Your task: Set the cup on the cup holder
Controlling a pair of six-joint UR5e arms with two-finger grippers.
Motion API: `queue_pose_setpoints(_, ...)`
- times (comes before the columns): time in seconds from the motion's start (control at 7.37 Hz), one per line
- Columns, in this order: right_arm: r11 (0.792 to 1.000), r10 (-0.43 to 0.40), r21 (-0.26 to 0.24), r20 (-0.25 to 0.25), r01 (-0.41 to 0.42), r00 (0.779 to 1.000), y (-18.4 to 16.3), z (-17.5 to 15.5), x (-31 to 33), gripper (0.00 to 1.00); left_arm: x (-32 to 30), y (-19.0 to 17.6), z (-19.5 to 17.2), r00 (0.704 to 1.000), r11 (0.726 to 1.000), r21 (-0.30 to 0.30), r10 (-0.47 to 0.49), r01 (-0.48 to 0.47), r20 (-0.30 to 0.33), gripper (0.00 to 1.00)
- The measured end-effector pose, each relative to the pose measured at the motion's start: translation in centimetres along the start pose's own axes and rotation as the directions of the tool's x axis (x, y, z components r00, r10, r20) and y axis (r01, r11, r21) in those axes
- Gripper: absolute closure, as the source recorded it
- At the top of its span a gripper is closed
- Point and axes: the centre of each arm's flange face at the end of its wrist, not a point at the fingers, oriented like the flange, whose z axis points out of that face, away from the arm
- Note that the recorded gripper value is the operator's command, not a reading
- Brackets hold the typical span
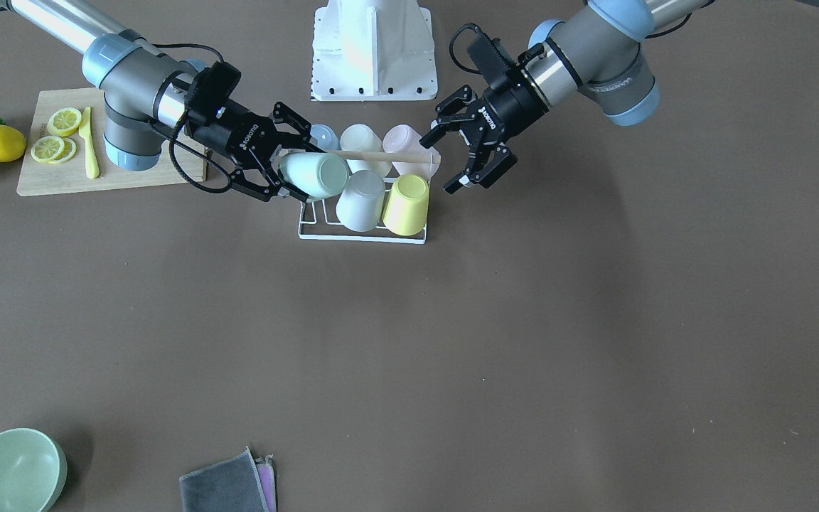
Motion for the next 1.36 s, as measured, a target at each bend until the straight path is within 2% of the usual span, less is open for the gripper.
queue_pose_setpoints(0.14, 1.000, 0.002, -0.001, -0.001, -0.002, 1.000, 0.1, -0.4, -0.1, 0.00, -1.6, 0.6, -0.6, 0.999, 0.994, -0.110, -0.024, 0.029, 0.045, 0.01)
queue_pose_setpoints(0.27, 1.000, 0.003, 0.000, -0.002, -0.003, 1.000, 0.1, -0.7, -0.2, 0.00, -3.2, 1.5, -0.8, 0.995, 0.973, -0.220, -0.048, 0.067, 0.091, 0.01)
queue_pose_setpoints(0.41, 1.000, 0.004, 0.000, -0.003, -0.004, 1.000, 0.1, -1.0, -0.2, 0.00, -4.8, 2.8, -0.8, 0.988, 0.932, -0.344, -0.072, 0.117, 0.140, 0.01)
queue_pose_setpoints(0.54, 1.000, 0.004, -0.001, -0.003, -0.004, 1.000, 0.2, -1.2, -0.2, 0.00, -6.2, 4.4, -0.9, 0.977, 0.865, -0.469, -0.094, 0.176, 0.193, 0.01)
queue_pose_setpoints(0.68, 1.000, 0.004, 0.000, -0.002, -0.004, 1.000, 0.0, -1.6, -0.3, 0.00, -8.1, 6.1, -1.8, 0.960, 0.786, -0.568, -0.110, 0.243, 0.259, 0.01)
queue_pose_setpoints(0.81, 1.000, 0.003, -0.004, -0.002, -0.003, 1.000, -0.3, -2.4, -0.2, 0.00, -10.4, 7.9, -3.3, 0.936, 0.703, -0.637, -0.121, 0.316, 0.330, 0.01)
queue_pose_setpoints(0.95, 1.000, 0.001, -0.022, -0.003, -0.001, 1.000, -0.5, -3.7, 0.0, 0.00, -12.3, 9.5, -4.9, 0.912, 0.632, -0.677, -0.129, 0.378, 0.388, 0.01)
queue_pose_setpoints(1.09, 0.998, -0.004, -0.069, -0.001, 0.004, 1.000, -1.1, -5.6, 0.4, 0.00, -13.7, 11.3, -6.6, 0.893, 0.575, -0.697, -0.152, 0.429, 0.424, 0.01)
queue_pose_setpoints(1.22, 0.990, -0.007, -0.140, 0.008, 0.008, 1.000, -1.7, -7.7, 1.2, 0.00, -15.4, 13.6, -9.2, 0.868, 0.521, -0.700, -0.207, 0.489, 0.451, 0.01)
queue_pose_setpoints(1.36, 0.973, -0.002, -0.230, 0.020, 0.006, 1.000, -2.4, -9.9, 2.5, 0.00, -17.4, 16.4, -13.2, 0.825, 0.458, -0.686, -0.291, 0.565, 0.485, 0.01)
